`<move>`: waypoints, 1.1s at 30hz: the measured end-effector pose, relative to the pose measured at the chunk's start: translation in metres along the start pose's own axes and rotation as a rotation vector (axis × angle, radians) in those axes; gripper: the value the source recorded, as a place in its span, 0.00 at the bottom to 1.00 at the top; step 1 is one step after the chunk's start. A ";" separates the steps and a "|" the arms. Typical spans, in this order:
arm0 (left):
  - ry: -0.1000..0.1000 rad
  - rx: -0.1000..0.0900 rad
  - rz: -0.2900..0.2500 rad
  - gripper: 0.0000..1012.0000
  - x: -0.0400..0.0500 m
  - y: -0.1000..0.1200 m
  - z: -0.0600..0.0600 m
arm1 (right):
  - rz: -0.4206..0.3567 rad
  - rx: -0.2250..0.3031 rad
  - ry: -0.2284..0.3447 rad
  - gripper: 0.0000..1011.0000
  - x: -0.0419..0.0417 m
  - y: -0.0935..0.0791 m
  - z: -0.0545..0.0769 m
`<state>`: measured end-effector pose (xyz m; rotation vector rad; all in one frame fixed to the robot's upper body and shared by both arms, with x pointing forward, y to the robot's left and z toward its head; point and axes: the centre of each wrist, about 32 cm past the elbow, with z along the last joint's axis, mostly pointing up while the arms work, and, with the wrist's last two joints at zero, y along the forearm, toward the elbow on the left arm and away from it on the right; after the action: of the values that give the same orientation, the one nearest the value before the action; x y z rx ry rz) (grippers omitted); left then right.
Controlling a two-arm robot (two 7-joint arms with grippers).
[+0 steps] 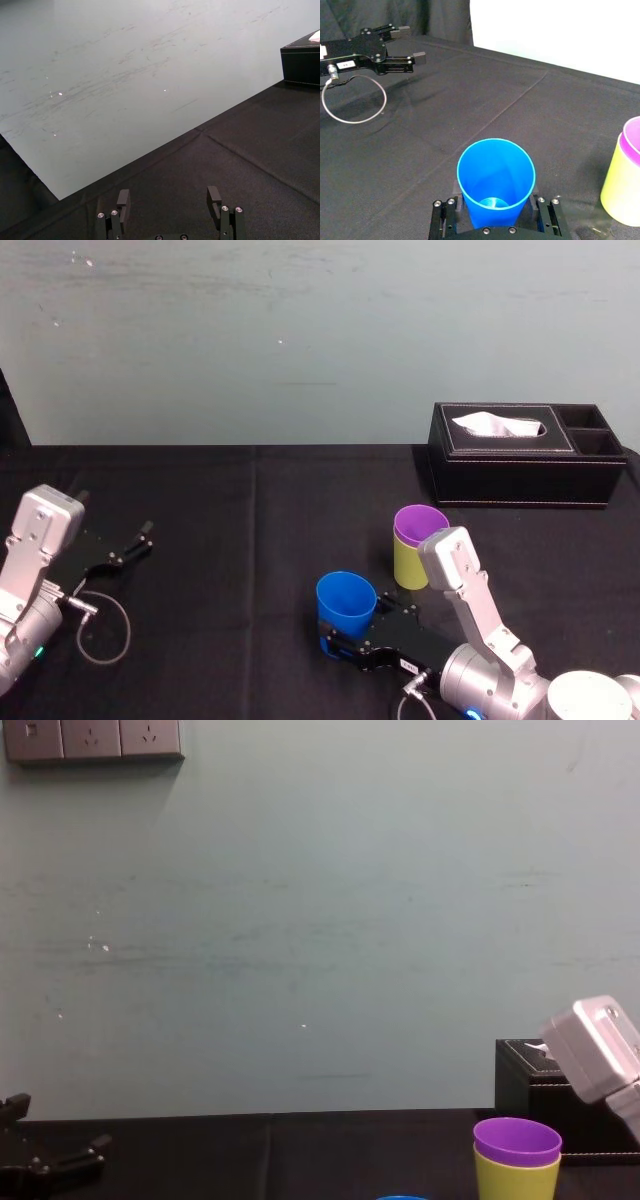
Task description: Stack the three plastic cups sequentially using one hand.
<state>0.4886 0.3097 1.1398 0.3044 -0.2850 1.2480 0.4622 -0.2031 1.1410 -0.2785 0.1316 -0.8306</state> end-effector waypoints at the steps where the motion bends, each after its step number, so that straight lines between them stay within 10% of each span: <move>1: 0.000 0.000 0.000 0.99 0.0000 0.000 0.000 | 0.000 0.000 0.000 0.73 0.0000 0.000 0.000; 20: 0.000 0.000 0.000 0.99 0.0000 0.000 0.000 | 0.003 0.034 -0.035 0.72 0.0096 -0.018 0.038; 33: 0.000 0.000 0.000 0.99 0.0000 0.000 0.000 | -0.022 0.055 -0.058 0.72 0.0451 -0.033 0.090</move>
<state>0.4886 0.3097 1.1398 0.3045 -0.2850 1.2479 0.4892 -0.2405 1.2359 -0.2530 0.0513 -0.8456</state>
